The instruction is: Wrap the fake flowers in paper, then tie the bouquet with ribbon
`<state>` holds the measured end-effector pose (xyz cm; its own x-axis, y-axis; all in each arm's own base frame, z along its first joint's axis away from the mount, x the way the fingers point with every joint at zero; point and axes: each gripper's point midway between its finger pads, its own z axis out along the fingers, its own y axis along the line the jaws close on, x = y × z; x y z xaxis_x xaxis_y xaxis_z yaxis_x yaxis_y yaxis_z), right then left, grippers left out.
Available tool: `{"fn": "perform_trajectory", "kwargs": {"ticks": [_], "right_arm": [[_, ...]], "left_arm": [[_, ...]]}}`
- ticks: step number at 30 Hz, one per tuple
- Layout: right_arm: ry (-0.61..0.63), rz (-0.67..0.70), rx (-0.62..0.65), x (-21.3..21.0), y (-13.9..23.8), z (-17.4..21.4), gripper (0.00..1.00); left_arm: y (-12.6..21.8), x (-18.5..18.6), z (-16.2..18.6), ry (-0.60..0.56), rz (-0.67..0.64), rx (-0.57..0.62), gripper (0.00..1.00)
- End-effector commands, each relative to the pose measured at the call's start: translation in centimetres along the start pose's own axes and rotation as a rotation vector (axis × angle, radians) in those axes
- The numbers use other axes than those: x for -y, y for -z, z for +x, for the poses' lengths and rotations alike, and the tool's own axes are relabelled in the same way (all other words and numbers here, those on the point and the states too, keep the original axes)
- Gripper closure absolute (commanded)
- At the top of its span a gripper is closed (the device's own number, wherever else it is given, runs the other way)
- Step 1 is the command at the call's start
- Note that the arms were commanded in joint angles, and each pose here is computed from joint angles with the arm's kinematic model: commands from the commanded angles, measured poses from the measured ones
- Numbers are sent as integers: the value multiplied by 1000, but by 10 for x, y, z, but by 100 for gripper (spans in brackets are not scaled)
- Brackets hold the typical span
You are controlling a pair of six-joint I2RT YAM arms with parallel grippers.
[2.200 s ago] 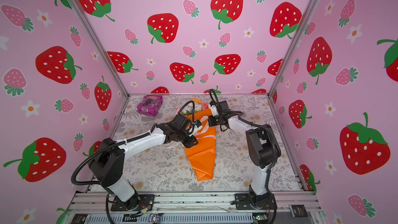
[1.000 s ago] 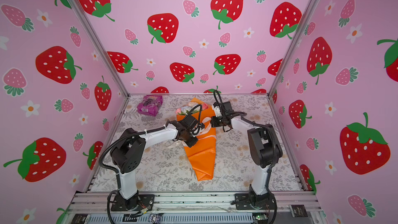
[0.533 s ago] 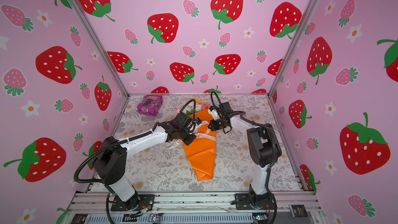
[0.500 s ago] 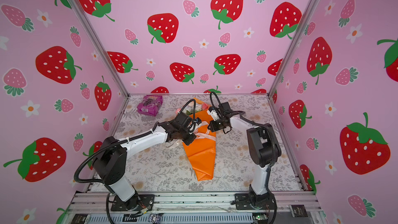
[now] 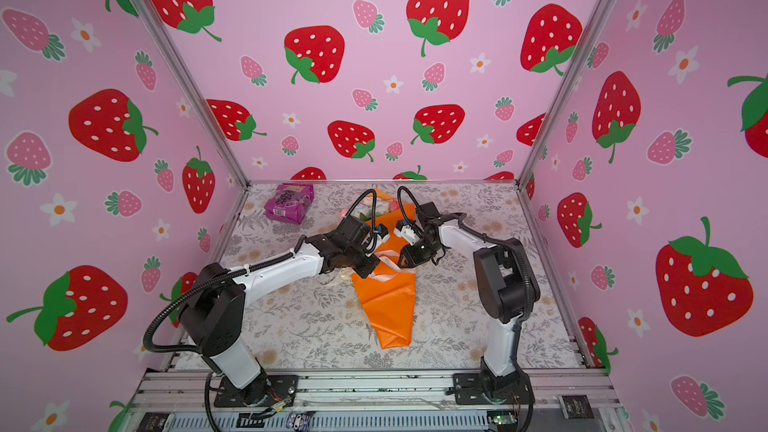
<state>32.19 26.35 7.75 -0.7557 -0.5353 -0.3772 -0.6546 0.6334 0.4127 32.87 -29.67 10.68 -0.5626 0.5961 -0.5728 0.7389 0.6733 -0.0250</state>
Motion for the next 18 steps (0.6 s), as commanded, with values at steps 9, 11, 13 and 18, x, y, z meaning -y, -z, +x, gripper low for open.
{"fn": "perform_trajectory", "kwargs": {"ticks": [9,11,13,18], "right_arm": [[-445,35,426,-26,60,-7,53],[-505,15,447,-34,51,4,53],[-556,25,455,-37,42,13,53],[-612,43,463,-38,23,15,51]], "left_arm": [[-5,0,3,90,10,-4,100],[-8,1,4,100,18,-9,100],[-9,1,4,105,28,-7,100],[-11,3,4,115,42,-13,100]]}}
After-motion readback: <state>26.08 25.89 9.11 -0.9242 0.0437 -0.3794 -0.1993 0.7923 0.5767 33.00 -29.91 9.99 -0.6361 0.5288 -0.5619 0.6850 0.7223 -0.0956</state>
